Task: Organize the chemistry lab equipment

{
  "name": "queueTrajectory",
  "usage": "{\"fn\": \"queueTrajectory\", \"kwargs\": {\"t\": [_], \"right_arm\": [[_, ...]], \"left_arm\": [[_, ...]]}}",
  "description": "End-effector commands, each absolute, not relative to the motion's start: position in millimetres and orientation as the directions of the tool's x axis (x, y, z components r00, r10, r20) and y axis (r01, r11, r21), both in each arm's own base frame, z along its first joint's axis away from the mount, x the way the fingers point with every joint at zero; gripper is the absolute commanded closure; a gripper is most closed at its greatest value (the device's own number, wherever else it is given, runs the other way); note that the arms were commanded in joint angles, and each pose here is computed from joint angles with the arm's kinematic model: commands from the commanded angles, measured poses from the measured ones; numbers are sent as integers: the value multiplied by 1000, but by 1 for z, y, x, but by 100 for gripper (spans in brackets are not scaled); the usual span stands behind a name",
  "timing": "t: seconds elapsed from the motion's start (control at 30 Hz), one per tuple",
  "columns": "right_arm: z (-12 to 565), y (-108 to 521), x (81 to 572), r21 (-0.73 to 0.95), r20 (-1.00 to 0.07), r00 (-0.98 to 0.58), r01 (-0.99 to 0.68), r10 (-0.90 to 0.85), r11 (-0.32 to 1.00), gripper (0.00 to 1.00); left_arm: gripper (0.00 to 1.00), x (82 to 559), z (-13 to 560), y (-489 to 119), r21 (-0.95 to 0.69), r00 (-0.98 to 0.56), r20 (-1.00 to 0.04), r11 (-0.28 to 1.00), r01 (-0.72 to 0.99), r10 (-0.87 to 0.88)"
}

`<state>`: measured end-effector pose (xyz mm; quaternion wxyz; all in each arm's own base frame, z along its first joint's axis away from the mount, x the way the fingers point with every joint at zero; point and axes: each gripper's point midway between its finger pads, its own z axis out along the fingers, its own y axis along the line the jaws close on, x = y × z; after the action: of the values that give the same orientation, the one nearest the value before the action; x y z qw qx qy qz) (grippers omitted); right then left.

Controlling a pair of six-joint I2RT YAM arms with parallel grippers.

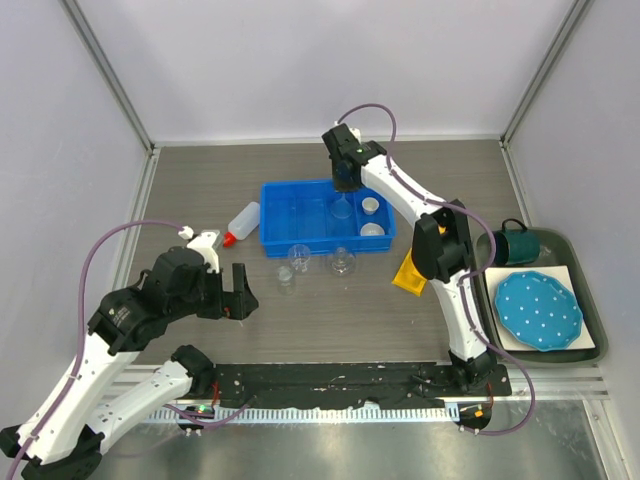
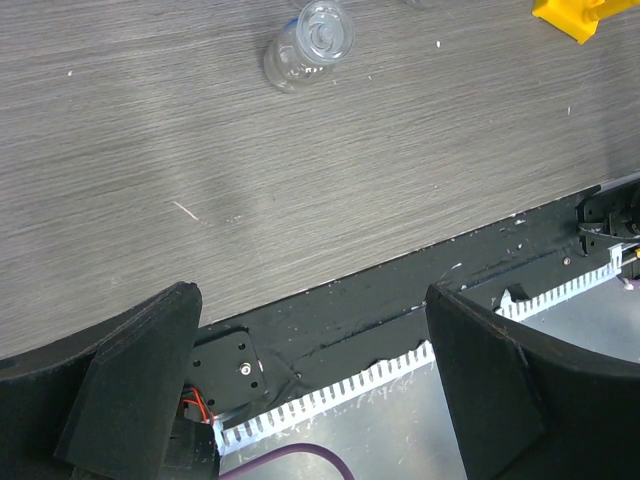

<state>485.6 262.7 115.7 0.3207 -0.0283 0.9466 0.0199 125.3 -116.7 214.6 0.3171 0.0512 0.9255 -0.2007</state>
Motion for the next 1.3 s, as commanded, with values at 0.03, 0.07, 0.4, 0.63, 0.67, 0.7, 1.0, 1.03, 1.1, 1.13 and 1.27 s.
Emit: {"fn": "queueTrajectory", "kwargs": {"t": [0.03, 0.07, 0.4, 0.63, 0.67, 0.7, 1.0, 1.03, 1.1, 1.13, 1.27], "right_arm": [[120, 265, 500, 20, -649, -759, -72, -42, 997, 99], [120, 264, 501, 19, -651, -758, -71, -41, 997, 99], [131, 266, 501, 37, -667, -744, -68, -26, 997, 66], [176, 271, 484, 69, -707, -707, -96, -19, 993, 58], [183, 274, 478, 71, -713, -701, -105, -23, 992, 58], [184, 270, 473, 57, -713, -700, -102, -31, 993, 58], [216, 259, 381, 21, -747, -658, -165, -94, 986, 50], [213, 259, 375, 29, -748, -658, -162, -86, 986, 45], [202, 254, 351, 30, -736, -670, -178, -99, 984, 41], [199, 260, 341, 52, -737, -670, -187, -89, 981, 39], [166, 262, 304, 56, -703, -702, -213, -113, 975, 37]], "left_arm": [[0, 135, 229, -121, -355, -765, -641, 908, 221, -65], [0, 134, 229, -120, -355, -765, -641, 908, 221, -65], [0, 133, 229, -119, -357, -763, -643, 908, 220, -68], [0, 131, 229, -119, -363, -762, -644, 905, 223, -71], [0, 130, 228, -118, -363, -763, -643, 905, 223, -70], [0, 130, 229, -118, -365, -762, -644, 904, 223, -72], [0, 125, 230, -113, -366, -753, -654, 902, 228, -75], [0, 124, 229, -113, -366, -753, -654, 902, 228, -75], [0, 123, 229, -113, -371, -753, -653, 900, 230, -77], [0, 122, 229, -113, -372, -753, -654, 899, 229, -79], [0, 121, 230, -113, -384, -747, -658, 894, 232, -89]]}}
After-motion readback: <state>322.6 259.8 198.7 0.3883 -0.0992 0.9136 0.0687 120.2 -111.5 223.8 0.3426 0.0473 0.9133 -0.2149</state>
